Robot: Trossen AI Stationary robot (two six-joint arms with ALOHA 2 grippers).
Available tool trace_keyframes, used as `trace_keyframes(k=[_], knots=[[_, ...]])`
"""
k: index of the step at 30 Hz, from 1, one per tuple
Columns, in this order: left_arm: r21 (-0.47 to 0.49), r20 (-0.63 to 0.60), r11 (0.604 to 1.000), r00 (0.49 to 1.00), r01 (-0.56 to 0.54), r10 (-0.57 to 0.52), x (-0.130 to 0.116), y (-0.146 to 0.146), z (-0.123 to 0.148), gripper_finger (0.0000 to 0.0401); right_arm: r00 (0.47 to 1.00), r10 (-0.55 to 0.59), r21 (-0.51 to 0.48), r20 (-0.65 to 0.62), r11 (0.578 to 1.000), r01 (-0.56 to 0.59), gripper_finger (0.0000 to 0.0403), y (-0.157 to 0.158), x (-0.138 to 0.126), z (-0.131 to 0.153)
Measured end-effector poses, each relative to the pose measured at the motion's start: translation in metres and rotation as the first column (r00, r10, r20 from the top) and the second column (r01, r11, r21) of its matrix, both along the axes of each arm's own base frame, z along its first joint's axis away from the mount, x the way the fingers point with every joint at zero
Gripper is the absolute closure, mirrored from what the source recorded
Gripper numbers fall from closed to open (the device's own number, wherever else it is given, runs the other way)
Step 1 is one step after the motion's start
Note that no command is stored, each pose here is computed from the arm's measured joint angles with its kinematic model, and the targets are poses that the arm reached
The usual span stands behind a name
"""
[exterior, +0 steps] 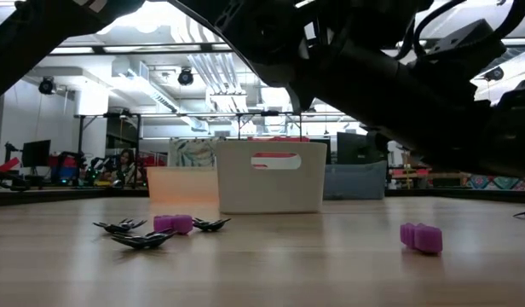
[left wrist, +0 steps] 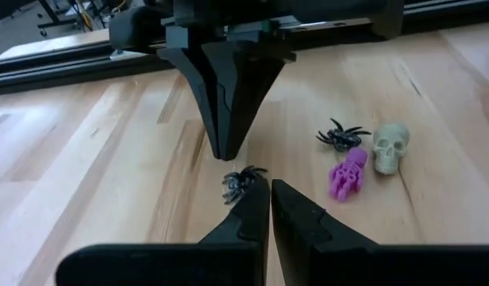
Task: Sort Halloween decoration
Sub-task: Put the black spider toy into the black bin
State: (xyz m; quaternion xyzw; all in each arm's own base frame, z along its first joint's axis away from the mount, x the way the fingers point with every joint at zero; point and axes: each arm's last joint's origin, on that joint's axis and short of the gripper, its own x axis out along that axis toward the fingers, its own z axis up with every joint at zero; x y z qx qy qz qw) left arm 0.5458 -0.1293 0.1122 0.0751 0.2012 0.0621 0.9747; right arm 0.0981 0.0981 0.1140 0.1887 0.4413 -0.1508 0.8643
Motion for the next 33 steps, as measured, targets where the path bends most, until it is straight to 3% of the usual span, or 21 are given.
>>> trace_keyframes(k=[33], knots=[[-0.011, -0.016, 1.000, 1.000, -0.022, 0.022, -0.001, 0.014, -0.009, 0.0401, 0.999, -0.013, 0.069, 0.049, 0.998, 0.009, 0.0394, 0.002, 0.001, -0.005]])
